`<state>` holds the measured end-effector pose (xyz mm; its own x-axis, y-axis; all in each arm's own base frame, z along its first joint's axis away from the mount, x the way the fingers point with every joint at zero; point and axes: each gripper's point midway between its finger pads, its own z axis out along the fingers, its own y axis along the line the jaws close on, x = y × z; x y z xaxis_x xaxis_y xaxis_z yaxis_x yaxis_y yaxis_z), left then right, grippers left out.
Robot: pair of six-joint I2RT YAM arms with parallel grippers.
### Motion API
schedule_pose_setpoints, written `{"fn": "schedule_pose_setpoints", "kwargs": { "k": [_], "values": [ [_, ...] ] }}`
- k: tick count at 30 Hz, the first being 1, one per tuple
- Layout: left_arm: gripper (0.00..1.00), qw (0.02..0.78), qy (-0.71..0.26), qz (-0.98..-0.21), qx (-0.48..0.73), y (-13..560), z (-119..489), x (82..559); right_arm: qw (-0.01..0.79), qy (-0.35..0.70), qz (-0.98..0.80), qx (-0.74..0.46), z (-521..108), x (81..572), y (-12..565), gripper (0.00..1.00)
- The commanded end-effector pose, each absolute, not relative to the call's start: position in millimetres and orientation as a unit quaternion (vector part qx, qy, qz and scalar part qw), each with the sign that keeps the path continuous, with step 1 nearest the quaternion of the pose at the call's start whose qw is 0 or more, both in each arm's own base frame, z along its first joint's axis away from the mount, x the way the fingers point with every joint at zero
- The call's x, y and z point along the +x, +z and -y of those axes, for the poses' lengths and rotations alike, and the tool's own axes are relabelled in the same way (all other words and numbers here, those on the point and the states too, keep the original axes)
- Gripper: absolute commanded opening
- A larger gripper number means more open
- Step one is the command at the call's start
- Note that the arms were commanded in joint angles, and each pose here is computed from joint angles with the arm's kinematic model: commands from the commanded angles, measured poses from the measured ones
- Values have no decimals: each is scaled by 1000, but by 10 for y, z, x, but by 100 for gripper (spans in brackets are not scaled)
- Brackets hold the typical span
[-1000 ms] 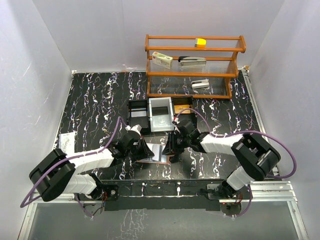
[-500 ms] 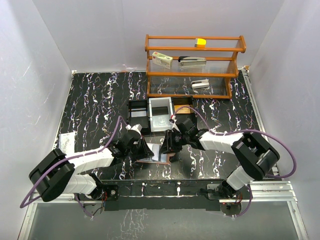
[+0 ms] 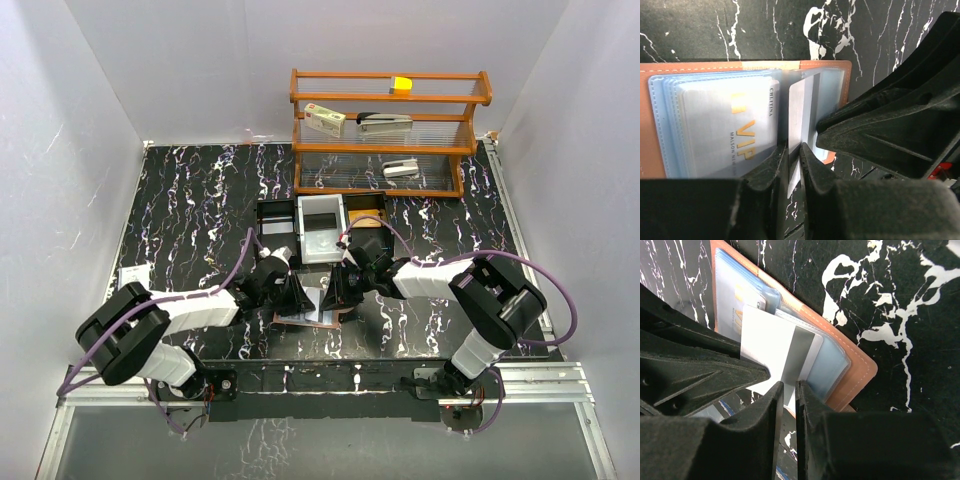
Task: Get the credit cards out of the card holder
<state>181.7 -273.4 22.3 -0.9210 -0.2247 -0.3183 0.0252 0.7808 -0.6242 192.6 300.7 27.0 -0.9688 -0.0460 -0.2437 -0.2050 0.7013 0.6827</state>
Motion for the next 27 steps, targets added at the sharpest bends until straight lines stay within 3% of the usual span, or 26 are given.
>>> {"fn": "schedule_pose_setpoints", "kwargs": {
  "k": [1, 6, 10, 19, 27],
  "values": [
    [10, 217, -321, -920, -51, 358, 2748, 1927, 116, 325, -936, -64, -2788, 1930, 45, 15],
    [10, 240, -324, -913, -57, 486, 2644, 1916, 120, 324, -936, -63, -2795, 1957, 57, 15],
    [0, 242, -334, -910, -52, 516, 2640, 1886, 121, 323, -936, -67, -2798, 1967, 68, 15],
    [0, 238, -329, -913, -41, 535, 2645, 1875, 127, 329, -933, -68, -2797, 1965, 128, 16],
    [0, 265, -331, -905, -45, 718, 2597, 1922, 169, 374, -907, -98, -2957, 2085, 618, 20]
  ]
}}
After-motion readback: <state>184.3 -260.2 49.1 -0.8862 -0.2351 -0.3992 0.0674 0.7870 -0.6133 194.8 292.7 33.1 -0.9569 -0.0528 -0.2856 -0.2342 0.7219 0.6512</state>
